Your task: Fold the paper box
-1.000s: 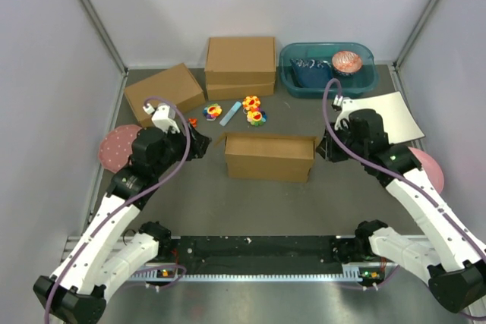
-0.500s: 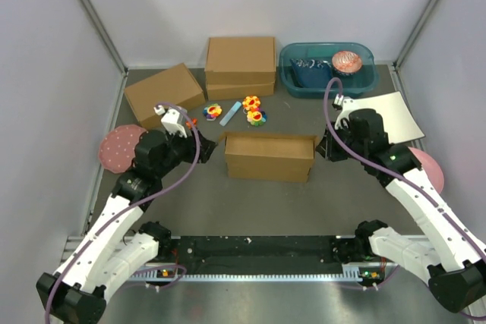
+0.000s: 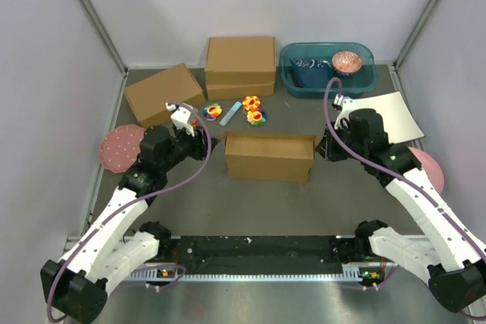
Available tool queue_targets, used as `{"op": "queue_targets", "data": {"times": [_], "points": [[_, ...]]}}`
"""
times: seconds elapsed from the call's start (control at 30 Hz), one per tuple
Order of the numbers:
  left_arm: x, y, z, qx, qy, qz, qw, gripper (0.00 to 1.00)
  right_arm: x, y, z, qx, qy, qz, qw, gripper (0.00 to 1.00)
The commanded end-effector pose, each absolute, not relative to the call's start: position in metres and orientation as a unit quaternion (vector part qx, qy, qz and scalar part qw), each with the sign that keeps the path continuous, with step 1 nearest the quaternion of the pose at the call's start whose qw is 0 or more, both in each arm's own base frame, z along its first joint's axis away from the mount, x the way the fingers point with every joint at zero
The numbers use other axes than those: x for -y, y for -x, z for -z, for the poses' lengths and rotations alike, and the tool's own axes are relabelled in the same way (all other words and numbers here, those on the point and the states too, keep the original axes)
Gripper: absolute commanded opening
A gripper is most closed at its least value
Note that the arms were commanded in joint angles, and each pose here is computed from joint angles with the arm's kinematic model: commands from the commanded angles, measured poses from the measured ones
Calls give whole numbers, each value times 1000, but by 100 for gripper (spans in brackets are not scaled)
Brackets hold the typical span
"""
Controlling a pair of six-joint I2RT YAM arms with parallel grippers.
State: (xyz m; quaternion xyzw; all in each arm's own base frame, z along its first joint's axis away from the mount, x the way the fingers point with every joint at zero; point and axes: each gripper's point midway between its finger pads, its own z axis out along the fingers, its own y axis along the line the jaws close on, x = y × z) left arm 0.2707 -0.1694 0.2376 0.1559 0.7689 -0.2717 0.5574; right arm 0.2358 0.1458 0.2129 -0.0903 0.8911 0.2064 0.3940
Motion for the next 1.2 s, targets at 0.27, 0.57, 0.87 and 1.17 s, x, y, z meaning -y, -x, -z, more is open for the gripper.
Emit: {"op": "queue_targets", "data": {"times": [0.27,0.57,0.87,1.17], "points": [[181,-277,-245,-746,-216,255,576,47,-157,-241,-233,-877,92,-230,411,15],[185,-281,-234,-759,-213,254,560,31,-158,-242,-231,-879,94,-231,408,15],[192,-275,-249,-746,-202,289,564,11,-162,-240,-242,-875,76,-250,408,11],[200,-267,-251,-747,-191,323,549,6,-168,-238,-248,-872,61,-271,404,4]]}}
